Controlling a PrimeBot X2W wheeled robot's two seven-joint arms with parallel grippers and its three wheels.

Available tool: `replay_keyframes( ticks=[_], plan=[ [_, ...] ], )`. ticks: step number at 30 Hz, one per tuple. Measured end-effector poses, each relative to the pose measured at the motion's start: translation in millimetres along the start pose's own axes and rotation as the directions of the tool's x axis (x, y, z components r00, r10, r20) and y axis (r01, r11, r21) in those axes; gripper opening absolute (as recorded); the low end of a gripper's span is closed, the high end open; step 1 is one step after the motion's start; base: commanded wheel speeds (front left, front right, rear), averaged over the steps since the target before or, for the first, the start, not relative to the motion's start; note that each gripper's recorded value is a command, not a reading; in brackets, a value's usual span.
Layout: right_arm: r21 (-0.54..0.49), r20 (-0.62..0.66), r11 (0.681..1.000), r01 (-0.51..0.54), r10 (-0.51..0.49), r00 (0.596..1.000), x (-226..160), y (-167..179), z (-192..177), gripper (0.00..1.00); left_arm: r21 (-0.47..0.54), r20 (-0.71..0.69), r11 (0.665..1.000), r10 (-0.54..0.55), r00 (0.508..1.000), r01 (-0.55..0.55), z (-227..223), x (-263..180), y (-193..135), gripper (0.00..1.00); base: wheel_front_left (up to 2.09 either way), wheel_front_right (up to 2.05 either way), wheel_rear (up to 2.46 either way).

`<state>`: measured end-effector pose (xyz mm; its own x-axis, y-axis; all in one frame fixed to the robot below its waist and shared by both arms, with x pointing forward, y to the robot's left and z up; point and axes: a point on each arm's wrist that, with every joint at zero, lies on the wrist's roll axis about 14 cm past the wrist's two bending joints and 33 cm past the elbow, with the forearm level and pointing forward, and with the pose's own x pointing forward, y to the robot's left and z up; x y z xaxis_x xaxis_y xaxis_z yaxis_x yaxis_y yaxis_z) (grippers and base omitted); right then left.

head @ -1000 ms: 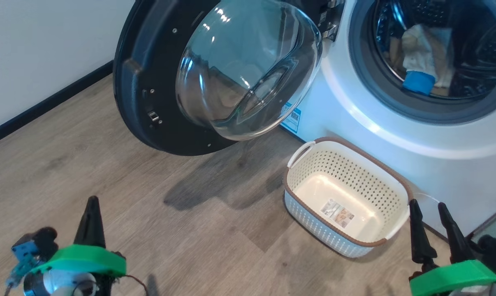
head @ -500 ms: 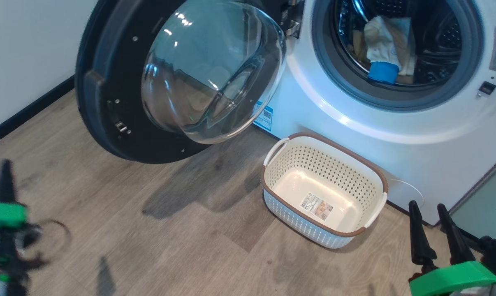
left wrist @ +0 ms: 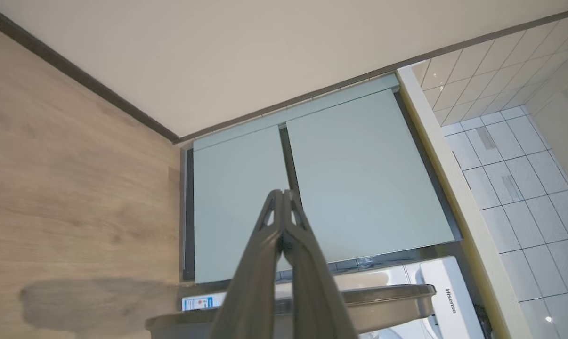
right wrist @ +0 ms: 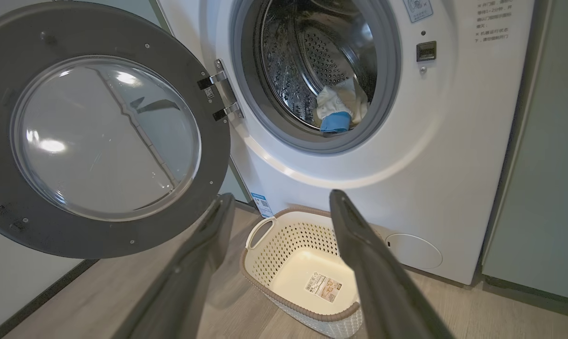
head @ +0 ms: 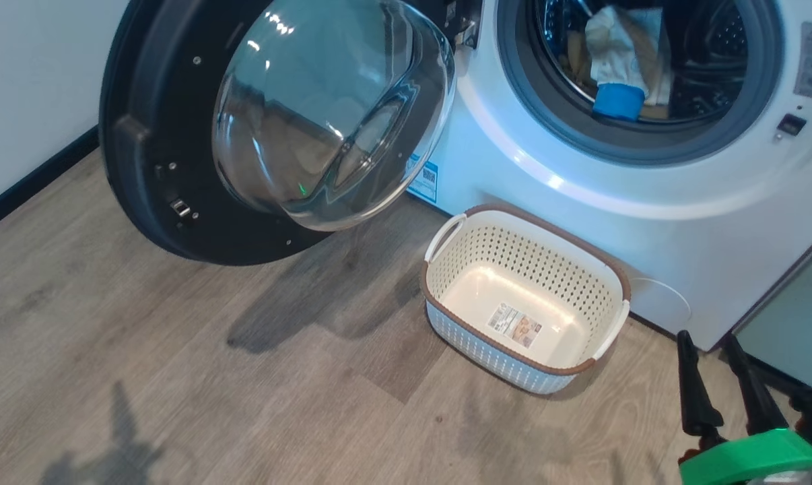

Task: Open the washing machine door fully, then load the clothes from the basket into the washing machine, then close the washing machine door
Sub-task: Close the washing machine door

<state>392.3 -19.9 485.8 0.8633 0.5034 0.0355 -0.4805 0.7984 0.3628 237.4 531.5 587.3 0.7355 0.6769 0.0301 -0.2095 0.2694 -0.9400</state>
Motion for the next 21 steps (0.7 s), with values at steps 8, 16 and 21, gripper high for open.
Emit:
replay_keyframes(
  ticks=[8, 16, 21],
  plan=[
    [-0.004, -0.024, 1.000, 0.003, -0.003, 1.000, -0.5, -6.6, -7.2, 1.00, -0.068, -0.041, 0.997, 0.020, 0.999, -0.023, -5.7, 24.4, -9.8, 0.00, 0.00, 0.00, 0.00],
    [-0.020, -0.041, 0.999, 0.040, -0.041, 0.998, -3.7, -29.5, -11.3, 1.00, -0.063, -0.094, 0.998, 0.022, 0.995, -0.028, -19.4, 51.9, -25.5, 0.00, 0.00, 0.00, 0.00],
    [-0.025, -0.040, 0.998, 0.057, -0.058, 0.998, 1.5, -42.6, -11.2, 1.00, -0.034, -0.158, 0.999, 0.011, 0.987, -0.017, -44.5, 69.2, -37.0, 0.00, 0.00, 0.00, 0.00]
  ],
)
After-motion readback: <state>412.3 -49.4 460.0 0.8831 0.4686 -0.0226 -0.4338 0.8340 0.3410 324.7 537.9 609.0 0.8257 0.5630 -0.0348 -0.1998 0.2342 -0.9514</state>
